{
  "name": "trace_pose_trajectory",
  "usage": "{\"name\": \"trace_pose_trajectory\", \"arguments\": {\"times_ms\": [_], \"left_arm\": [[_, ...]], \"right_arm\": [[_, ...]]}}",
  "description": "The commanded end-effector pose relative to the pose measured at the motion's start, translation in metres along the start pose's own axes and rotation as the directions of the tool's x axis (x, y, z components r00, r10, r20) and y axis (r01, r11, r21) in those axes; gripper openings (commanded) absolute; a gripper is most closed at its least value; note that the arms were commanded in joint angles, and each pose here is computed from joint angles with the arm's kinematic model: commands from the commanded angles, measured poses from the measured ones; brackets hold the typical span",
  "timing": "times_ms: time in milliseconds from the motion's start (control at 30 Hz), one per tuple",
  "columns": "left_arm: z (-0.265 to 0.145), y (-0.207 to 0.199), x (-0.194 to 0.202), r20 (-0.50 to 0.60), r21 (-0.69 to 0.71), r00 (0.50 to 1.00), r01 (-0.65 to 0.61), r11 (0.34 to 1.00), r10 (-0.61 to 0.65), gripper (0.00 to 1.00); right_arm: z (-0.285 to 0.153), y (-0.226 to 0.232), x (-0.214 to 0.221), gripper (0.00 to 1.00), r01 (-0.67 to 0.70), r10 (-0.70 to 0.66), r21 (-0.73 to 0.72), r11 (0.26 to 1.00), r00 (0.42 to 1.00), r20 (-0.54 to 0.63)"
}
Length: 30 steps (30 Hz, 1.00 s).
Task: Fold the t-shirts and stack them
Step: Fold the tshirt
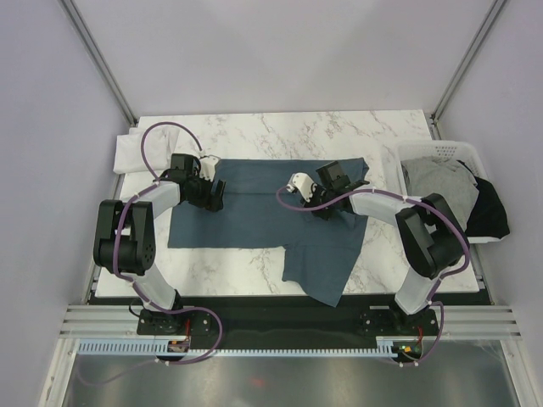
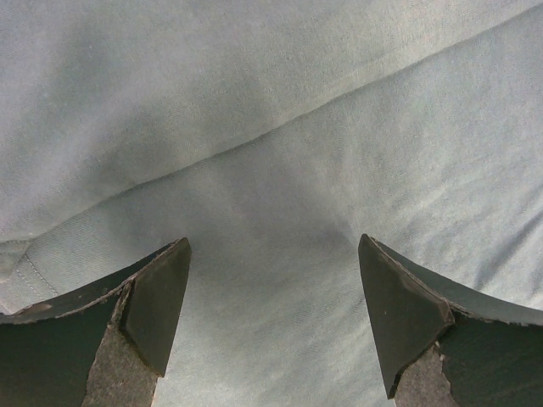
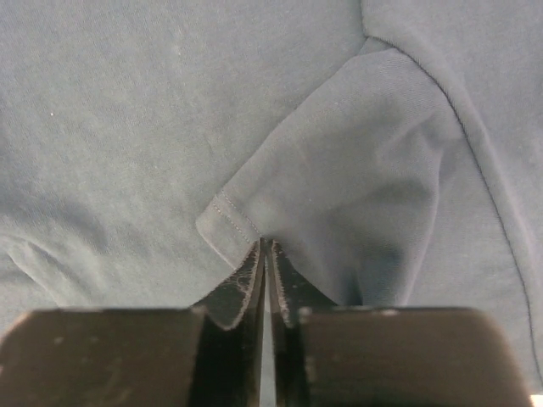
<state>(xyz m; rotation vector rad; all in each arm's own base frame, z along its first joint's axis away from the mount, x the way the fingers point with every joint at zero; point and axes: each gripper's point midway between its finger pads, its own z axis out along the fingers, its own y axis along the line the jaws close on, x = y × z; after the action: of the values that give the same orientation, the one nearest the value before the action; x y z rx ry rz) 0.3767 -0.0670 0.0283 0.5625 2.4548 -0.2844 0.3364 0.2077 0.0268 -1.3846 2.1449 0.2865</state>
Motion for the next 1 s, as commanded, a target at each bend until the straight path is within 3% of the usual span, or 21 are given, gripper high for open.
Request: {"name": "trace_pose_trajectory", "arguments": {"times_ms": [0, 133, 300, 367, 400, 500, 567, 967], "left_arm": [[0.000, 0.002, -0.012, 0.032, 0.001, 0.999, 0.006, 1.000, -0.006, 0.87], [0.000, 0.003, -0.012, 0.032, 0.002, 0.999, 0.007, 1.000, -0.007, 0.87], [0.000, 0.002, -0.011, 0.030, 0.004, 0.999, 0.011, 1.000, -0.011, 0.87], [0.001, 0.002, -0.010, 0.027, 0.004, 1.000, 0.010, 1.000, -0.011, 0.87], [0.000, 0.002, -0.011, 0.030, 0.006, 0.999, 0.010, 1.000, -0.010, 0.87], [0.000, 0.001, -0.011, 0.031, 0.007, 0.999, 0.008, 1.000, -0.008, 0.87], [-0.001, 0.002, -0.011, 0.032, 0.006, 0.999, 0.010, 1.000, -0.010, 0.87], [0.000, 0.003, -0.011, 0.032, 0.005, 0.999, 0.013, 1.000, -0.013, 0.87]], "right_arm": [[-0.009, -0.009, -0.025, 0.08, 0.020, -0.022, 0.026, 0.999, 0.998, 0.060], [-0.022, -0.009, -0.041, 0.01, 0.014, -0.017, 0.023, 1.000, 0.994, 0.108], [-0.029, -0.003, -0.043, 0.00, 0.016, -0.016, -0.002, 1.000, 0.994, 0.109], [-0.025, 0.001, -0.036, 0.19, 0.016, -0.015, -0.020, 1.000, 0.997, 0.080], [-0.024, 0.000, -0.031, 0.36, 0.011, -0.010, -0.018, 1.000, 0.998, 0.064], [-0.019, 0.006, -0.020, 0.48, 0.019, -0.017, -0.037, 0.999, 0.999, 0.037], [-0.017, 0.007, -0.016, 0.52, 0.025, -0.024, -0.040, 0.999, 0.999, 0.027], [-0.002, 0.003, 0.002, 0.53, 0.044, -0.045, -0.031, 0.999, 0.998, -0.043]]}}
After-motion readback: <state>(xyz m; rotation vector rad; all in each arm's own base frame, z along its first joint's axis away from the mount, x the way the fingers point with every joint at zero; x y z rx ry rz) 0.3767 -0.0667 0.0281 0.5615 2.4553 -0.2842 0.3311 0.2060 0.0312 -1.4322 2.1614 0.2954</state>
